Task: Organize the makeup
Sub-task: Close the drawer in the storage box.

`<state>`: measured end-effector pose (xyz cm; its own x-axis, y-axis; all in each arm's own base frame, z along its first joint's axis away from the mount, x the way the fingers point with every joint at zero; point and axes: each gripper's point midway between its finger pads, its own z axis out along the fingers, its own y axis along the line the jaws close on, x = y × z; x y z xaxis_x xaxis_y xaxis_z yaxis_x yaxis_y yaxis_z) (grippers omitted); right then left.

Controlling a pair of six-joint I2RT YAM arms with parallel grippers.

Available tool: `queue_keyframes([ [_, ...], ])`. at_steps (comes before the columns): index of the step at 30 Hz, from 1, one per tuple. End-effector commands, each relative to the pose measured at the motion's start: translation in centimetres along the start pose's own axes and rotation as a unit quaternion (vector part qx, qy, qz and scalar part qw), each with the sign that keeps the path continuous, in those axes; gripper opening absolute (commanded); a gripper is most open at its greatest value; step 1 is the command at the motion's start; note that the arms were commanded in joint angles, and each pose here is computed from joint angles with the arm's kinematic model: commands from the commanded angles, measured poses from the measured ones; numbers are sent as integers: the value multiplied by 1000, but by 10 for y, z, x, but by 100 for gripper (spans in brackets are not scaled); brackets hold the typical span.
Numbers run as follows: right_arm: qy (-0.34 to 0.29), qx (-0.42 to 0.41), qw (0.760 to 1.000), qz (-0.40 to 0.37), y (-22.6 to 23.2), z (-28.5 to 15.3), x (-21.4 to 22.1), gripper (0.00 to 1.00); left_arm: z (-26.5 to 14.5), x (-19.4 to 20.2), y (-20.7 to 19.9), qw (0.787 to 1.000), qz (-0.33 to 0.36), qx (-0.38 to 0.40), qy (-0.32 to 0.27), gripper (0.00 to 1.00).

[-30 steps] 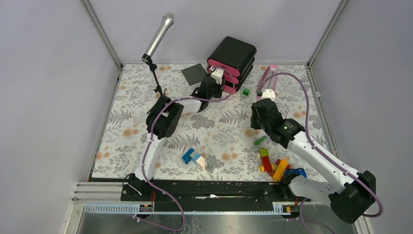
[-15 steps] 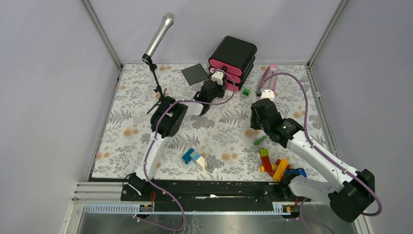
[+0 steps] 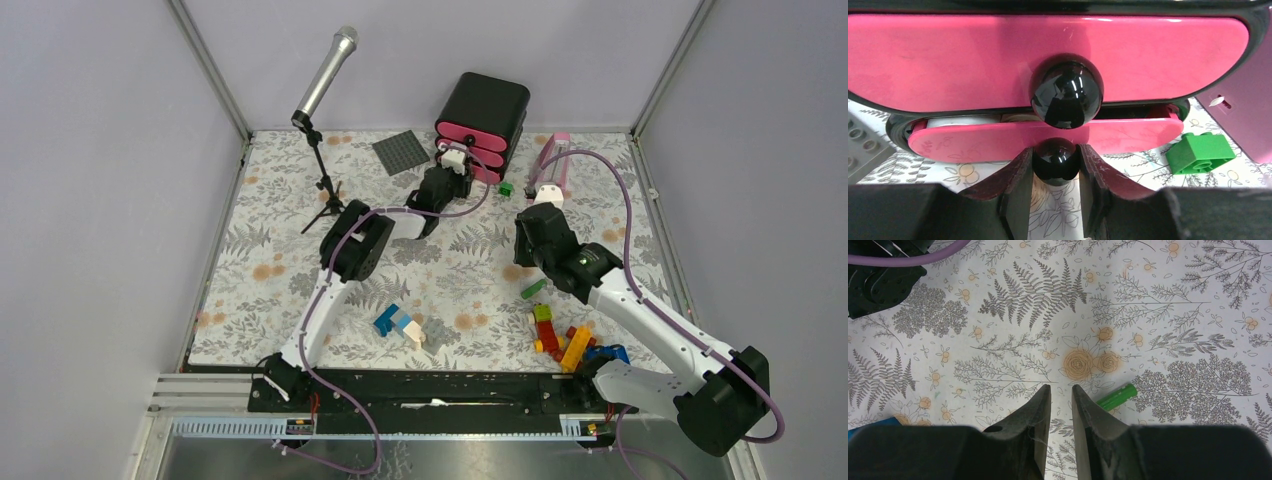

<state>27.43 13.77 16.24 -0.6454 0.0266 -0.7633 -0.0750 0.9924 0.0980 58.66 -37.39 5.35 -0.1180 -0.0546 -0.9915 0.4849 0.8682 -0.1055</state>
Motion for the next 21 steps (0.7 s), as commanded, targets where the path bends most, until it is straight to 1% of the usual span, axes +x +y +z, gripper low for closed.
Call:
queue_keyframes([
  [1, 2, 7, 1000, -1, -4, 1, 3, 29, 9, -169, 45, 967, -7, -47, -251, 4],
  [4, 6, 8, 1000, -3, -4, 2, 5, 29, 13, -169, 52, 966, -8, -57, -252, 0],
  [11, 8, 11, 1000, -4, -5, 1, 6, 29, 23, -172, 67, 964, -5, -83, -252, 0],
  [15, 8, 13, 1000, -5, -6, 1, 6, 29, 23, -171, 81, 961, -16, -122, -248, 0],
  [21, 10, 12, 1000, -4, -6, 2, 7, 29, 6, -173, 103, 950, -19, -187, -251, 0],
])
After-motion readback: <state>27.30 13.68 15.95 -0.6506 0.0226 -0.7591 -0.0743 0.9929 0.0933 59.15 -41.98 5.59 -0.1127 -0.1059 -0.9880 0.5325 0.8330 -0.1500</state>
